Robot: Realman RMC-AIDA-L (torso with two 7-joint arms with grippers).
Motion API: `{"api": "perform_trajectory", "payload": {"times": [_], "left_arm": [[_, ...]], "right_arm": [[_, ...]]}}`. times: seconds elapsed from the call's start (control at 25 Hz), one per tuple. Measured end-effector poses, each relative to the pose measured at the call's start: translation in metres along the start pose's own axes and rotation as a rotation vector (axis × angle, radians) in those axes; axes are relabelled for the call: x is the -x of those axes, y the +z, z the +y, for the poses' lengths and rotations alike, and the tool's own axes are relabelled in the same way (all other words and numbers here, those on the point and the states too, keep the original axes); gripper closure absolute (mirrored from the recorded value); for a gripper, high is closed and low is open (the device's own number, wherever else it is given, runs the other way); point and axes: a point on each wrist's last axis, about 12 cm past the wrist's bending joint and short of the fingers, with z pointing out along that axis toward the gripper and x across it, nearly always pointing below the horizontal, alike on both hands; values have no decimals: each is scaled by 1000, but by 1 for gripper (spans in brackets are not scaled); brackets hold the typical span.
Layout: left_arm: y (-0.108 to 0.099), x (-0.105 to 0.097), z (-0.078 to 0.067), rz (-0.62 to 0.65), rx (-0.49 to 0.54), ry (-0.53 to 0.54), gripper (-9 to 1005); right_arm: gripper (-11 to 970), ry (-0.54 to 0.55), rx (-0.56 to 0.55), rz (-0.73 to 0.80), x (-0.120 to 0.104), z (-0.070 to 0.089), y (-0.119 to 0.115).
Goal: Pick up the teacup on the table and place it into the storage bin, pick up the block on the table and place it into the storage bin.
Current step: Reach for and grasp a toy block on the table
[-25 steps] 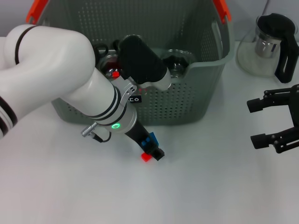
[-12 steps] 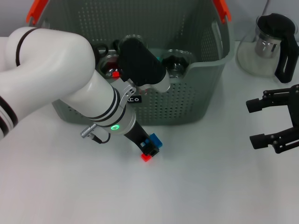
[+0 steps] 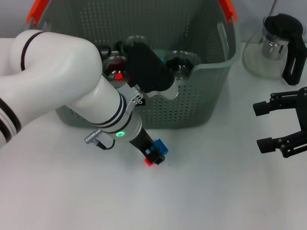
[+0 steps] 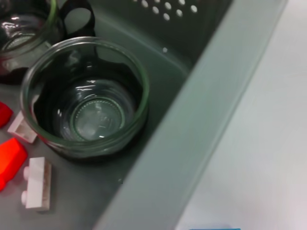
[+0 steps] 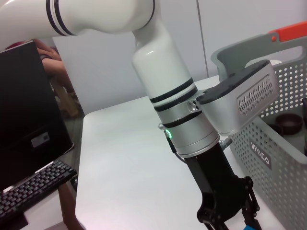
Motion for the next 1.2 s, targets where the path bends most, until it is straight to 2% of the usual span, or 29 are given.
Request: {"api": "perform_trajectory", "payload": {"times": [0.24, 0.44, 0.68, 1.2], "left_arm": [[-1, 2, -2, -5, -13, 5, 533], [-1, 3, -3, -7, -12, 12, 362], [0, 3, -2, -11, -9, 13, 320], [0, 3, -2, -11, -7, 13, 334]], "right_arm": [[15, 0, 0, 0, 0, 0, 0], [14, 1, 0, 0, 0, 0, 0], [14, 2, -2, 0, -1, 0, 0], [15, 2, -3, -2, 0, 0, 0]]}}
